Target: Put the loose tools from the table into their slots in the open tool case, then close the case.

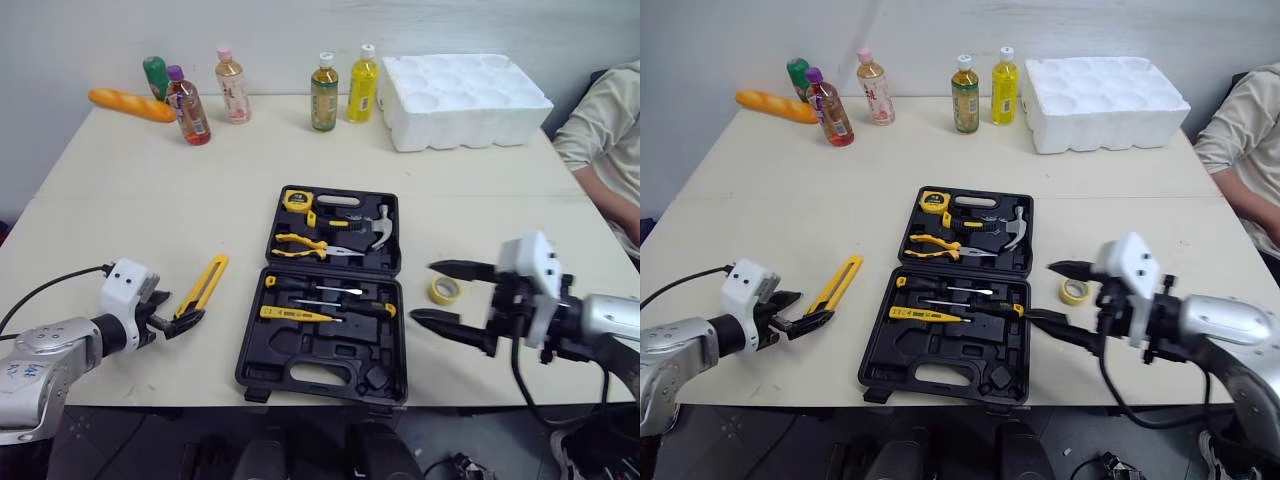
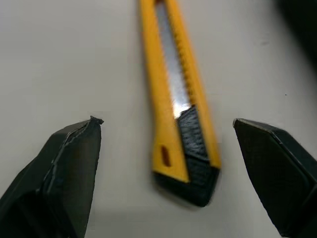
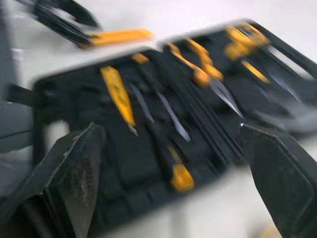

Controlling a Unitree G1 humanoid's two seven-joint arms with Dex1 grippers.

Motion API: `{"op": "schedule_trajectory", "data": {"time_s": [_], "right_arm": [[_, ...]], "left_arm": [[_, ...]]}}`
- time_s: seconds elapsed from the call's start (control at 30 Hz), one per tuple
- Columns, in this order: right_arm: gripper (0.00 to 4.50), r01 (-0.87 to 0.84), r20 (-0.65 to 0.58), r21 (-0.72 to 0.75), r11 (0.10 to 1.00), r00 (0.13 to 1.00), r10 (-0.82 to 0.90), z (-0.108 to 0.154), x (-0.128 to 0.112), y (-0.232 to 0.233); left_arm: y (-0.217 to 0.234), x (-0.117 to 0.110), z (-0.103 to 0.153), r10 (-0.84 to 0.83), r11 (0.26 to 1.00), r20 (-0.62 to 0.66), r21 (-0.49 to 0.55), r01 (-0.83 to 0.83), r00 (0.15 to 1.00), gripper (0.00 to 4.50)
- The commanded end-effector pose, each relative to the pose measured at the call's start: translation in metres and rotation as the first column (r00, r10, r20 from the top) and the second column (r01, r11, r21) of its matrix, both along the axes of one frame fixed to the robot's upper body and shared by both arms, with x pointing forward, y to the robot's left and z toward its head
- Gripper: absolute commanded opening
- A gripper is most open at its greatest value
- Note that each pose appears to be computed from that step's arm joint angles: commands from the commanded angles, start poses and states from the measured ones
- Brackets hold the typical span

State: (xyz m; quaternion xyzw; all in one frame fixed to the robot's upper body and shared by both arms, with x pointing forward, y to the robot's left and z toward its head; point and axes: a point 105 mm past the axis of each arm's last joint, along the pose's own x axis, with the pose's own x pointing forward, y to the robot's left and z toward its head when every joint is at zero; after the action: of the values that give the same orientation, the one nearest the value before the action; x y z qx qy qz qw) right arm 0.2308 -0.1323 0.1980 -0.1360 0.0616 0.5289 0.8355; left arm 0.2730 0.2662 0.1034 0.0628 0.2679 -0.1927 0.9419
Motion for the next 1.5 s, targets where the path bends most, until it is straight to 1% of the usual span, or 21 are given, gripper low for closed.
{"op": "schedule_trajectory", "data": {"time_s": [0.03, 0.13, 0.3, 0.33, 0.37, 0.4, 0.5, 0.53, 0.57, 0.67, 0.73, 0.83, 0.9, 0.93, 1.0, 1.07, 1.13, 1.17, 1.3, 1.4, 1.5], "right_arm": [[4.50, -0.102, 0.008, -0.034, 0.994, 0.995, 0.103, 0.000, -0.002, 0.017], [4.50, -0.159, 0.025, -0.073, 0.985, 0.987, 0.161, -0.001, 0.003, 0.024], [4.50, -0.229, 0.069, -0.071, 0.971, 0.970, 0.234, 0.007, 0.014, 0.039], [4.50, -0.237, 0.077, -0.071, 0.969, 0.967, 0.242, 0.008, 0.016, 0.042], [4.50, -0.246, 0.087, -0.065, 0.967, 0.964, 0.252, 0.010, 0.018, 0.046], [4.50, -0.254, 0.096, -0.058, 0.966, 0.961, 0.258, 0.012, 0.020, 0.050], [4.50, -0.270, 0.113, -0.030, 0.962, 0.956, 0.271, 0.019, 0.022, 0.057], [4.50, -0.273, 0.115, -0.024, 0.962, 0.955, 0.274, 0.020, 0.022, 0.058], [4.50, -0.277, 0.117, -0.019, 0.961, 0.954, 0.277, 0.022, 0.022, 0.059], [4.50, -0.280, 0.119, -0.024, 0.960, 0.952, 0.281, 0.021, 0.023, 0.060], [4.50, -0.277, 0.120, -0.028, 0.961, 0.953, 0.278, 0.021, 0.025, 0.059], [4.50, -0.271, 0.122, -0.027, 0.962, 0.955, 0.272, 0.022, 0.026, 0.057], [4.50, -0.268, 0.123, -0.028, 0.963, 0.955, 0.269, 0.023, 0.027, 0.055], [4.50, -0.268, 0.123, -0.029, 0.963, 0.955, 0.269, 0.023, 0.027, 0.055], [4.50, -0.265, 0.121, -0.031, 0.964, 0.956, 0.267, 0.023, 0.027, 0.054], [4.50, -0.262, 0.117, -0.034, 0.965, 0.957, 0.264, 0.023, 0.027, 0.052], [4.50, -0.260, 0.112, -0.040, 0.965, 0.958, 0.263, 0.022, 0.026, 0.051], [4.50, -0.259, 0.107, -0.042, 0.965, 0.959, 0.263, 0.021, 0.024, 0.050], [4.50, -0.248, 0.070, -0.060, 0.967, 0.965, 0.252, 0.020, 0.016, 0.040], [4.50, -0.225, -0.017, -0.102, 0.969, 0.974, 0.224, 0.015, 0.001, 0.016], [4.50, -0.185, -0.082, -0.145, 0.972, 0.981, 0.174, 0.010, -0.012, -0.002]], "left_arm": [[-0.009, 0.005, -0.001, -0.024, 0.999, 0.000, -0.030, 0.024, 1.000, 4.49], [-0.015, 0.007, -0.012, -0.051, 0.999, -0.034, 0.008, 0.051, 0.998, 4.49], [-0.012, 0.015, -0.025, -0.026, 0.999, -0.053, 0.032, 0.027, 0.998, 4.49], [-0.012, 0.016, -0.025, -0.025, 0.999, -0.053, 0.029, 0.027, 0.998, 3.94], [-0.014, 0.016, -0.026, -0.032, 0.999, -0.056, 0.022, 0.033, 0.998, 3.68], [-0.015, 0.015, -0.027, -0.040, 0.999, -0.061, 0.019, 0.041, 0.997, 3.31], [-0.017, 0.015, -0.028, -0.049, 0.999, -0.061, 0.021, 0.050, 0.997, 1.92], [-0.017, 0.016, -0.028, -0.048, 0.999, -0.058, 0.022, 0.050, 0.997, 1.70], [-0.016, 0.018, -0.028, -0.043, 0.999, -0.047, 0.023, 0.044, 0.998, 1.59], [-0.009, 0.024, -0.020, -0.030, 0.999, -0.009, 0.038, 0.030, 1.000, 1.59], [-0.006, 0.024, -0.009, -0.086, 0.994, 0.011, 0.070, 0.085, 0.996, 1.59], [-0.013, 0.022, 0.016, -0.217, 0.974, 0.061, 0.087, 0.211, 0.974, 1.59], [-0.027, 0.018, 0.035, -0.349, 0.933, 0.081, 0.126, 0.338, 0.934, 1.59], [-0.031, 0.016, 0.039, -0.386, 0.917, 0.080, 0.138, 0.373, 0.919, 1.59], [-0.056, 0.004, 0.049, -0.533, 0.841, 0.037, 0.135, 0.525, 0.845, 1.59], [-0.077, -0.006, 0.055, -0.636, 0.766, 0.011, 0.126, 0.630, 0.772, 1.59], [-0.092, -0.012, 0.061, -0.703, 0.705, -0.009, 0.126, 0.698, 0.711, 1.59], [-0.102, -0.016, 0.064, -0.747, 0.657, -0.021, 0.126, 0.743, 0.664, 1.59], [-0.129, -0.027, 0.071, -0.854, 0.506, -0.061, 0.130, 0.853, 0.516, 1.59], [-0.147, -0.035, 0.066, -0.893, 0.424, -0.126, 0.087, 0.901, 0.433, 1.59], [-0.161, -0.040, 0.062, -0.914, 0.378, -0.146, 0.042, 0.925, 0.379, 1.59]]}}
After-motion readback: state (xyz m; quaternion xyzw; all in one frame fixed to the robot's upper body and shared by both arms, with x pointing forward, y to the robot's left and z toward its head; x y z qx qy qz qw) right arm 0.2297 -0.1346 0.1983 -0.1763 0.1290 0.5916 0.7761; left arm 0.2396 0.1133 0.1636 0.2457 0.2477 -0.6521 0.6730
